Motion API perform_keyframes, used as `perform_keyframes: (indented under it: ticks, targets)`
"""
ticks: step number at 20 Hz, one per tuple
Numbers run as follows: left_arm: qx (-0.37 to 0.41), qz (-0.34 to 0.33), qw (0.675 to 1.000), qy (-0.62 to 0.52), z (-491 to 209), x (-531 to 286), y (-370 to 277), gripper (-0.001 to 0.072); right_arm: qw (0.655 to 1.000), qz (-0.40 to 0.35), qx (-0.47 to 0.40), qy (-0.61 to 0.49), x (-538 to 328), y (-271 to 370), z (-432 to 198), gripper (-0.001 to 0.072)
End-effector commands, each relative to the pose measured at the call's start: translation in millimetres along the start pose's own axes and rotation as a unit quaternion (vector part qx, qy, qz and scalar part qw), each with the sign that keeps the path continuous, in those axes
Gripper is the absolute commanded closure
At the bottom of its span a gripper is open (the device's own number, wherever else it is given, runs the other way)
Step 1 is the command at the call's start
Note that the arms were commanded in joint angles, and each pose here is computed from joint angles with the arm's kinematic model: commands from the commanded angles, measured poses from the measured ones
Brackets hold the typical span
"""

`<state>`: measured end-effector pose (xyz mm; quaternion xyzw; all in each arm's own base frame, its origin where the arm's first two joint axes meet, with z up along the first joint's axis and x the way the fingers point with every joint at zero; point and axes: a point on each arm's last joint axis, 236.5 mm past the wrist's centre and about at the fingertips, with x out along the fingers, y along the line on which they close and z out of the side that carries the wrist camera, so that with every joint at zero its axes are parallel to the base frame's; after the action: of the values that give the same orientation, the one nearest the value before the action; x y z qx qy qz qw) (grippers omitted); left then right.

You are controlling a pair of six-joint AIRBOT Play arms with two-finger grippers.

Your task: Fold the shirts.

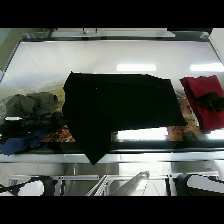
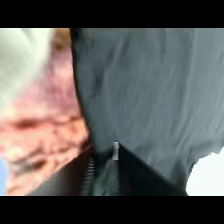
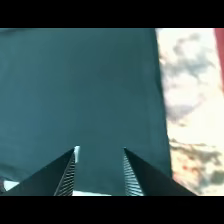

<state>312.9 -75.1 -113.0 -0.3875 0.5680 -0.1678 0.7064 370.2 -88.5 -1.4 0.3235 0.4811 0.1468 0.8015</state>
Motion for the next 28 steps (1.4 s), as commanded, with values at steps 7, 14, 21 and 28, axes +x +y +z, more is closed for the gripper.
perform_keyframes:
  ticks: [7, 14, 21, 28]
  targets:
    - [0.029, -0.076, 0.996, 0.047, -8.8, -11.7, -45.8, 0.0685, 0.99, -0.034, 0.055, 0.123, 31.3, -58.7, -58.2, 0.0373]
    - [0.026, -0.066, 0.997, 0.03, -0.4, -10.4, -41.3, 0.0686, 0.982, -0.011, 0.092, 0.167, 55.4, -74.9, -82.2, 0.0373]
    - [0.025, -0.064, 0.997, 0.027, 1.2, -10.2, -40.3, 0.0686, 0.974, 0.007, 0.045, 0.224, 89.2, -45.9, -99.0, 0.0375]
    - [0.017, -0.067, 0.997, 0.03, -0.2, -10.7, -41.6, 0.0686, 0.976, 0.019, 0.023, 0.214, 93.4, -25.8, -76.8, 0.0696]
